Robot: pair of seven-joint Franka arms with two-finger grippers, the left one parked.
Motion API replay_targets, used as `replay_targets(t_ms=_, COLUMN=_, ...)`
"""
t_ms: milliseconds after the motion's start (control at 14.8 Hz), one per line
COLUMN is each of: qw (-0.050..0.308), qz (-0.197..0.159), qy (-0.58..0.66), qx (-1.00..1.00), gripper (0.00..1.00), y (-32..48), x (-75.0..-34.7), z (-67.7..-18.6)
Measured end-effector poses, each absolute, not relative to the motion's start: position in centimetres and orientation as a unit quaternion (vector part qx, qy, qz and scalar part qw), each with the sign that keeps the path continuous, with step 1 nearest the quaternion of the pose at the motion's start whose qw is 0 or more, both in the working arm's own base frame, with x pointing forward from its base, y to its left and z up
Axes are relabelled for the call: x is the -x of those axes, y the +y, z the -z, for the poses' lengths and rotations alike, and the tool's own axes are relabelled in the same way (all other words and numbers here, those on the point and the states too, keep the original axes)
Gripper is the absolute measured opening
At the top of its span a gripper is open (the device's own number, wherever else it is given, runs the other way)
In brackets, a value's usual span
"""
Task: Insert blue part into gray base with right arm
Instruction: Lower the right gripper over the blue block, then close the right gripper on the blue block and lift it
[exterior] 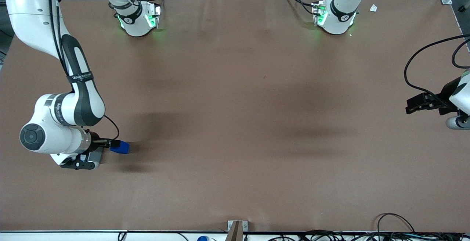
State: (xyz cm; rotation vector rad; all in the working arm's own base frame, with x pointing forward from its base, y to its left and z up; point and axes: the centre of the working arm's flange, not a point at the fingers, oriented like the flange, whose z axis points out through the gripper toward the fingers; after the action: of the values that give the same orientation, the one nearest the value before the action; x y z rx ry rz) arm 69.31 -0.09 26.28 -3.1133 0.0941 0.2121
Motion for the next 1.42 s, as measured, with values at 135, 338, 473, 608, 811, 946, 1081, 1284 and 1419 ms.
replay_targets(t_ms=135, qw=0.01, qz=-0.067, qy=0.033, qx=0.997, gripper=1.0, y=-0.1, x=-69.3, z=-24.2)
replay_targets(t_ms=338, qw=0.008, qz=-0.073, qy=0.051, qx=0.996, gripper=1.0, y=0.6, x=-69.1, z=-22.1)
replay_targets(t_ms=473, qw=0.007, qz=-0.074, qy=0.052, qx=0.996, gripper=1.0, y=1.2, x=-69.1, z=-21.9)
replay_targets(t_ms=608, qw=0.002, qz=-0.074, qy=0.048, qx=0.996, gripper=1.0, y=1.4, x=-69.1, z=-21.9)
replay_targets(t_ms=811, qw=-0.007, qz=-0.073, qy=0.044, qx=0.996, gripper=0.89, y=1.2, x=-69.1, z=-22.0)
replay_targets(t_ms=946, qw=-0.008, qz=-0.072, qy=0.043, qx=0.996, gripper=0.84, y=1.2, x=-69.1, z=-22.0)
replay_targets(t_ms=1081, qw=-0.008, qz=-0.072, qy=0.043, qx=0.996, gripper=0.78, y=1.2, x=-69.1, z=-22.0)
replay_targets(t_ms=1284, qw=-0.008, qz=-0.072, qy=0.043, qx=0.996, gripper=0.74, y=1.2, x=-69.1, z=-22.0)
replay_targets(t_ms=1419, qw=-0.008, qz=-0.072, qy=0.044, qx=0.996, gripper=0.71, y=1.2, x=-69.2, z=-22.0)
